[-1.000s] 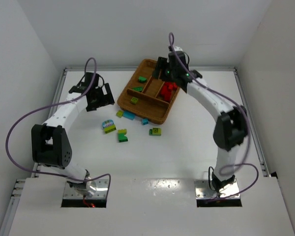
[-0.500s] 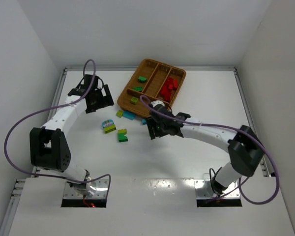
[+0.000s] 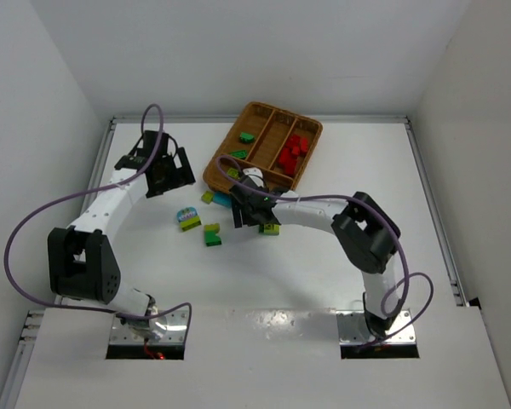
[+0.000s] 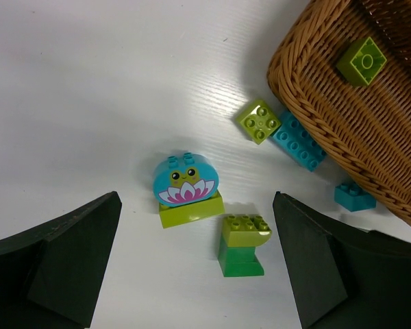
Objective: Sort the legos into containers by color
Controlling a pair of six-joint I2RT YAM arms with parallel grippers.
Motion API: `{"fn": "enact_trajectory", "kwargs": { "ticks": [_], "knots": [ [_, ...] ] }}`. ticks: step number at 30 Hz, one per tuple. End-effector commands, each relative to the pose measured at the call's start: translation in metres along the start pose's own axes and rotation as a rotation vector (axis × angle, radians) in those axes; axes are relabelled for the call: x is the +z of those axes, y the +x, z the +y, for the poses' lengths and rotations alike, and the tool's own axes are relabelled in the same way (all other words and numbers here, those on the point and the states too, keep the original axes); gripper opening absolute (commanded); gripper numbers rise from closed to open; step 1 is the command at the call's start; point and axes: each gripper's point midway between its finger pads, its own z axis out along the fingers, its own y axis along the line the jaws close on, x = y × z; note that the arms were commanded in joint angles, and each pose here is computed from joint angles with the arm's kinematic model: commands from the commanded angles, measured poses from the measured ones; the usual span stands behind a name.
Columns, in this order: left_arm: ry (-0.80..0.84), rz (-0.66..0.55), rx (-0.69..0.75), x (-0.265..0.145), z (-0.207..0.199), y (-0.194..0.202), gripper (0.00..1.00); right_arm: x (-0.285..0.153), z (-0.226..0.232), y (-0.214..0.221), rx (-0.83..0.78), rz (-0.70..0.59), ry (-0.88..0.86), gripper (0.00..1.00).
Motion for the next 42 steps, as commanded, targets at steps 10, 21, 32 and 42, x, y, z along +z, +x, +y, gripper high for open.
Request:
{"fn": "enact_trajectory", "kwargs": {
  "ticks": [10, 21, 32, 42],
  "knots": [
    [0.005, -0.022, 0.016, -0.007, 0.0, -0.003, 1.0, 0.035, -0.007, -0.043, 0.077, -0.135, 0.056, 0.68],
    [-0.008, -0.018, 0.026, -0.005, 0.002, -0.002, 1.0, 0.052, -0.005, -0.05, 0.045, -0.14, 0.062, 0.6],
    [-0.012, -0.008, 0.027, 0.0, 0.001, -0.002, 1.0, 0.061, -0.009, -0.051, -0.009, -0.145, 0.117, 0.57],
    [-0.016, 0.0, 0.028, 0.003, 0.002, 0.0, 1.0, 0.036, -0.003, -0.069, -0.027, -0.192, 0.096, 0.31]
  ]
}}
